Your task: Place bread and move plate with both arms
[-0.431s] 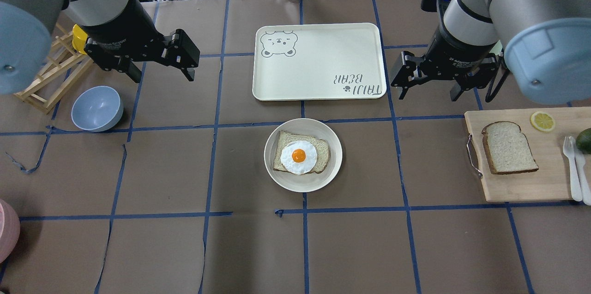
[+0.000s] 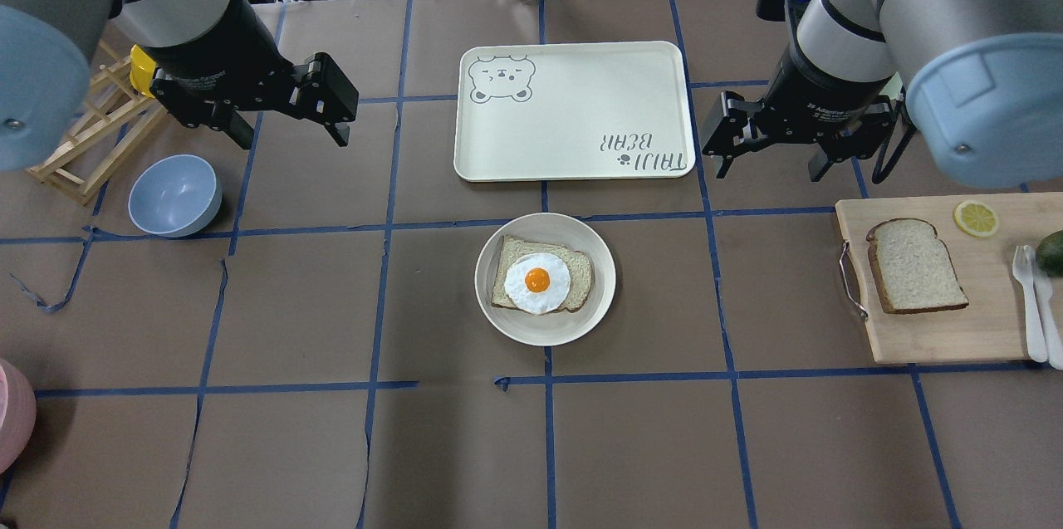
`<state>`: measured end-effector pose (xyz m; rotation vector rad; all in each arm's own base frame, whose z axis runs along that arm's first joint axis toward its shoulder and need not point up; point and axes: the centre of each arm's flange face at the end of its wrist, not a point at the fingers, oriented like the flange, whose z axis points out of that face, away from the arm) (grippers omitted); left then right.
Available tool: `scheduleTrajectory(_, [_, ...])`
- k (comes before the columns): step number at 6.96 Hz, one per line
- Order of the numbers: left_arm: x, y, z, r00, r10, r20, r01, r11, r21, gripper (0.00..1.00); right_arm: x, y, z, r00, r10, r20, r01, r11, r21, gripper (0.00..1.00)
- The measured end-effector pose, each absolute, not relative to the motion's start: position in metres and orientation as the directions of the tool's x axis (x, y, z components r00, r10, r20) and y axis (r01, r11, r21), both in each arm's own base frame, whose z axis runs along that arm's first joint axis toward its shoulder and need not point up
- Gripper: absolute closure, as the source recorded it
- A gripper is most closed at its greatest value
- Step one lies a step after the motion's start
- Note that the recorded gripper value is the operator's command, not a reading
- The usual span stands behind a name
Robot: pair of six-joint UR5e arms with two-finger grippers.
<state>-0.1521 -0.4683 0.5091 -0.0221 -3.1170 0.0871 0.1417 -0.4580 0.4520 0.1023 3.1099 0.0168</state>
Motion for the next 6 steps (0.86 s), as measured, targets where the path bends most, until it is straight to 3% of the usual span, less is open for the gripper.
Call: scheduleTrajectory(6, [-0.1523,-0.4680,0.5078,-1.000,0.014,0.027,0.012,0.998,-0.055,0.00,0.1417,-0.4581,0.4488,-0.998,0.062,-0.027,0.061,0.998,0.015,0.00])
